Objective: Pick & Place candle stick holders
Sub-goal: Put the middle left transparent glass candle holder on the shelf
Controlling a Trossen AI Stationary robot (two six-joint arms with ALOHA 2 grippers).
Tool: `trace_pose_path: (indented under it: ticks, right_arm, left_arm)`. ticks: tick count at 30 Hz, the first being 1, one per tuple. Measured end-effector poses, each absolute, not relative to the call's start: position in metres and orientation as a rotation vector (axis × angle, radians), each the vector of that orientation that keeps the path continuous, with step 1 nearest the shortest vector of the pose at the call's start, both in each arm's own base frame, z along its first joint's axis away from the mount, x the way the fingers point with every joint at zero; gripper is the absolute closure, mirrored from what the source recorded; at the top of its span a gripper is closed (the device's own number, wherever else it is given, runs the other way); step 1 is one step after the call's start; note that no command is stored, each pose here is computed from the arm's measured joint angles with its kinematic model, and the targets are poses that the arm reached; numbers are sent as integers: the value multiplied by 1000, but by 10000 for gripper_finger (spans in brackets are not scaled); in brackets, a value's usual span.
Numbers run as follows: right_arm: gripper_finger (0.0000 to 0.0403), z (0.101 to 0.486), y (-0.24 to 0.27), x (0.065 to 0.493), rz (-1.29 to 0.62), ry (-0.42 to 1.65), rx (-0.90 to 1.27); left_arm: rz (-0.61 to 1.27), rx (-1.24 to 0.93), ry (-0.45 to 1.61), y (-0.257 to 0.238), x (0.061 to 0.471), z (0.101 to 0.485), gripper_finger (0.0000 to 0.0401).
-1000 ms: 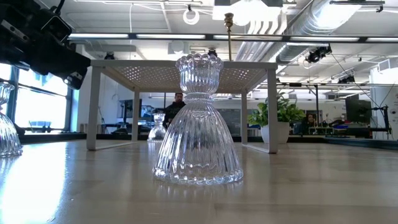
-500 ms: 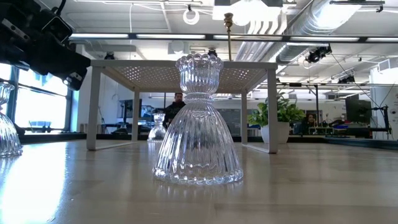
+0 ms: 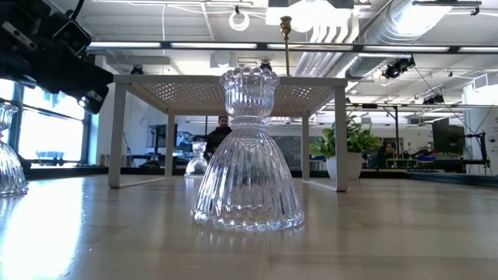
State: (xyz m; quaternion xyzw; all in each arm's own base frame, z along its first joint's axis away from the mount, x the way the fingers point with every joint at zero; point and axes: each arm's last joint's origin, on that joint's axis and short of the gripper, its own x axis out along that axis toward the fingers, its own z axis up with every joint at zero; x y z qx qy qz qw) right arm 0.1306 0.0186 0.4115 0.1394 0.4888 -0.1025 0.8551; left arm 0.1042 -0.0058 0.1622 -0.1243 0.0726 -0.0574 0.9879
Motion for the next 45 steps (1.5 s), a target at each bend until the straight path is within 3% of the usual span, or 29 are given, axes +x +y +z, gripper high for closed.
trace_pose_path:
  ticks: [11, 21, 34, 39, 45]
  right_arm:
    - [401, 361, 37, 150, -117, 1117, 215]
    - [402, 357, 43, 154, -102, 1084, 187]
    - [402, 359, 44, 156, -121, 1045, 170]
    - [401, 359, 43, 156, -136, 1038, 161]
    - [401, 359, 43, 156, -136, 1038, 161]
  left_arm:
    - [-164, -254, 130, -7, 104, 164, 400]
    - [-349, -319, 125, -12, 103, 168, 400]
    - [-344, -298, 103, -12, 103, 169, 397]
    - [-283, -297, 91, -10, 104, 169, 351]
    - [-165, -303, 74, -7, 105, 169, 248]
